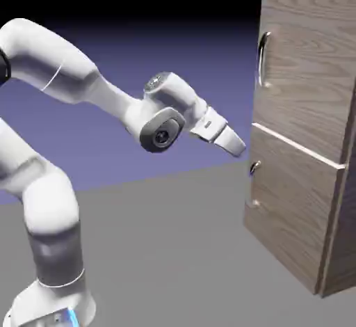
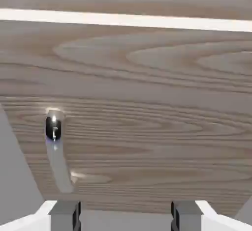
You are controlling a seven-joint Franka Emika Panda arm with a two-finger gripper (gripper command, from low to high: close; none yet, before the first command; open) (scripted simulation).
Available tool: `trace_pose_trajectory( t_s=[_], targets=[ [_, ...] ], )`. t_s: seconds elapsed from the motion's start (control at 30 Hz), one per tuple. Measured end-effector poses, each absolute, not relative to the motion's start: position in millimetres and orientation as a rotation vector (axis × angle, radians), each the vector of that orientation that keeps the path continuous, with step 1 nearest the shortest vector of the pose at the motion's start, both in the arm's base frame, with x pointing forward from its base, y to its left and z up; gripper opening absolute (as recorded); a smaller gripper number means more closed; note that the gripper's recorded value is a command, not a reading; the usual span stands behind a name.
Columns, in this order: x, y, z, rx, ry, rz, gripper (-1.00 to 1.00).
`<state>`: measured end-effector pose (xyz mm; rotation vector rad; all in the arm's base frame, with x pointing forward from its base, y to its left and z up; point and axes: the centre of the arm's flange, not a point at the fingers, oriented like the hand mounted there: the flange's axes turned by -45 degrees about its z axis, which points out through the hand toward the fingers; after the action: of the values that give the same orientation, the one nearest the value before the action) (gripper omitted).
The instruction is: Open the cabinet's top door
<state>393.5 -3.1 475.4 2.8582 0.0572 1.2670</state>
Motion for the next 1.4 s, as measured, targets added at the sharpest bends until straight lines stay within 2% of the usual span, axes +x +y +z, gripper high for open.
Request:
trace_pose_trajectory(
  t_s=[0.7, 1.4],
  targets=[
    [399, -30, 579, 2.628, -0.053, 1.670, 0.00],
    [407, 12, 614, 2.370, -0.064, 1.999, 0.00]
  ],
)
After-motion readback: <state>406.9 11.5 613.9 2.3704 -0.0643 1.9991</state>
